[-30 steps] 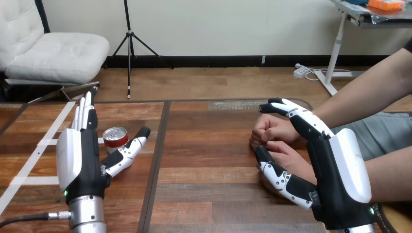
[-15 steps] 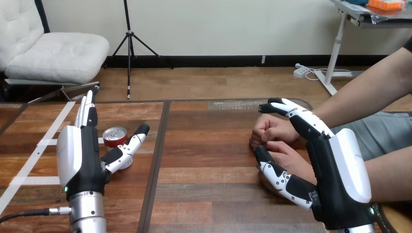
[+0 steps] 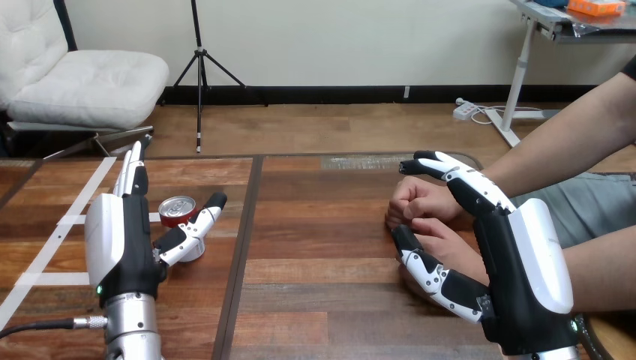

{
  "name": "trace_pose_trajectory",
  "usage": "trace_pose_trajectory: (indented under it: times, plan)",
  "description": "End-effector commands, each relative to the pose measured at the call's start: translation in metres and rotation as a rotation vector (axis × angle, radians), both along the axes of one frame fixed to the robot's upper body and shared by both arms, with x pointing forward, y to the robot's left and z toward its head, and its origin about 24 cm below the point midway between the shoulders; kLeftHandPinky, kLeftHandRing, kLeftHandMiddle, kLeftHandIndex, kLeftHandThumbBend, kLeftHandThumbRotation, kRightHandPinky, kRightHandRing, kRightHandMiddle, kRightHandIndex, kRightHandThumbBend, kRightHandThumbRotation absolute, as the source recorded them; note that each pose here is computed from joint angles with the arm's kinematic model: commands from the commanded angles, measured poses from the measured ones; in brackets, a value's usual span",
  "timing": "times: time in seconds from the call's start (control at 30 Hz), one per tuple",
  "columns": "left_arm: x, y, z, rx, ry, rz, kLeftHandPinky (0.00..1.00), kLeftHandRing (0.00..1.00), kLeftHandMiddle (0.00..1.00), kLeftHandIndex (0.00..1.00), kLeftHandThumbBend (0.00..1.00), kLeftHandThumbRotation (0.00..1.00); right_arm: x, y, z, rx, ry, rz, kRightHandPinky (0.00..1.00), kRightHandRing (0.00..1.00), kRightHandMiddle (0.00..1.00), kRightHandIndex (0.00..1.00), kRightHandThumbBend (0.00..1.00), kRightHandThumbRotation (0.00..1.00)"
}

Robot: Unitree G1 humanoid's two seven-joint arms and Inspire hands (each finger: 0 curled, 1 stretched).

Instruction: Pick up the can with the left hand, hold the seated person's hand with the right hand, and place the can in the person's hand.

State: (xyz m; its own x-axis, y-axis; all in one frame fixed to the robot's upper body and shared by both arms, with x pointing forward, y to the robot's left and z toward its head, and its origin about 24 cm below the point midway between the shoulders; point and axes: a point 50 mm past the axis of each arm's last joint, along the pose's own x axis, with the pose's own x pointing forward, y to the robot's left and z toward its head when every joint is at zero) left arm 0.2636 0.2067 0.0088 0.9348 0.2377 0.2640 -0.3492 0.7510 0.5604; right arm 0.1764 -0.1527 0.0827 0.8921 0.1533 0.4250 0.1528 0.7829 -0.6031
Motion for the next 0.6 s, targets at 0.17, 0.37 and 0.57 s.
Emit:
trace_pose_trajectory:
  times: [0.17,0.37,0.57]
  plan:
    - [0.0204,-0.0001,0.0182,0.014,-0.048,-0.02,0.85,0.93,0.95,0.94,0.73,0.45,0.0062,0.0008,0.0102,-0.012,-0.064,0.018,0.84,0.84,0.83,0.74,0.39,0.0]
    - [0.021,-0.0005,0.0175,0.013,-0.035,-0.028,0.84,0.92,0.95,0.93,0.73,0.46,0.006,0.0005,0.0102,-0.009,-0.061,0.017,0.84,0.84,0.83,0.74,0.39,0.0]
    - [0.0212,-0.0003,0.0168,0.018,-0.027,-0.034,0.83,0.91,0.94,0.92,0.73,0.46,0.0059,-0.0001,0.0105,-0.01,-0.058,0.012,0.84,0.84,0.83,0.74,0.39,0.0]
